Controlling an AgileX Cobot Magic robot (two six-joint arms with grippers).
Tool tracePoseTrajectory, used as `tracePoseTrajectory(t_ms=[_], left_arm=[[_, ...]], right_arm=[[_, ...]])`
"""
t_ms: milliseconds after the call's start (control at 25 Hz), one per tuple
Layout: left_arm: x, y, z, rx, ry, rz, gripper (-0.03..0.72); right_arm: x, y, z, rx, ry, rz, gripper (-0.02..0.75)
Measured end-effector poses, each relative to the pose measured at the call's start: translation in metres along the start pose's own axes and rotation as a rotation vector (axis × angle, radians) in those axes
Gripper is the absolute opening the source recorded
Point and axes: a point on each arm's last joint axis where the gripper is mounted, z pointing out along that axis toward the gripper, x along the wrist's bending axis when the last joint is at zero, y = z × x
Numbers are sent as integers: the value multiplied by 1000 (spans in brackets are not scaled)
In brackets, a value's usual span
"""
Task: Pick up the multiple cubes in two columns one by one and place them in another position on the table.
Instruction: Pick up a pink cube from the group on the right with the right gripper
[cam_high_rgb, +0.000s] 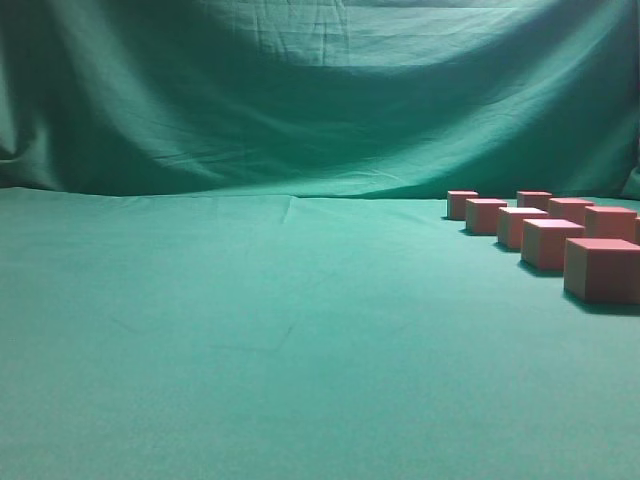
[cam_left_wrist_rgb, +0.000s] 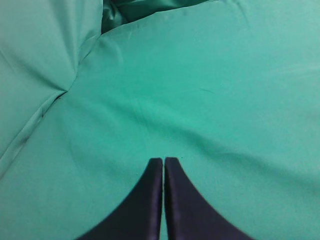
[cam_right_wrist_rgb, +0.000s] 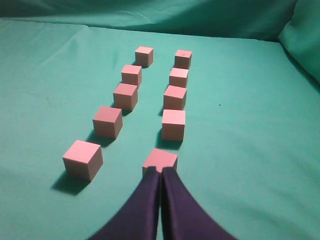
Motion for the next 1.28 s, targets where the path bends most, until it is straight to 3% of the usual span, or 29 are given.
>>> tracePoseTrajectory(t_ms=[960,1120,1280], left_arm=[[0,0,0,0,0,0,0],[0,0,0,0,0,0,0],[0,0,0,0,0,0,0]], right_arm=[[0,1,0,-9,1,0,0],[3,13,-1,-139,41,102,0],[4,31,-6,-346,67,157,0]])
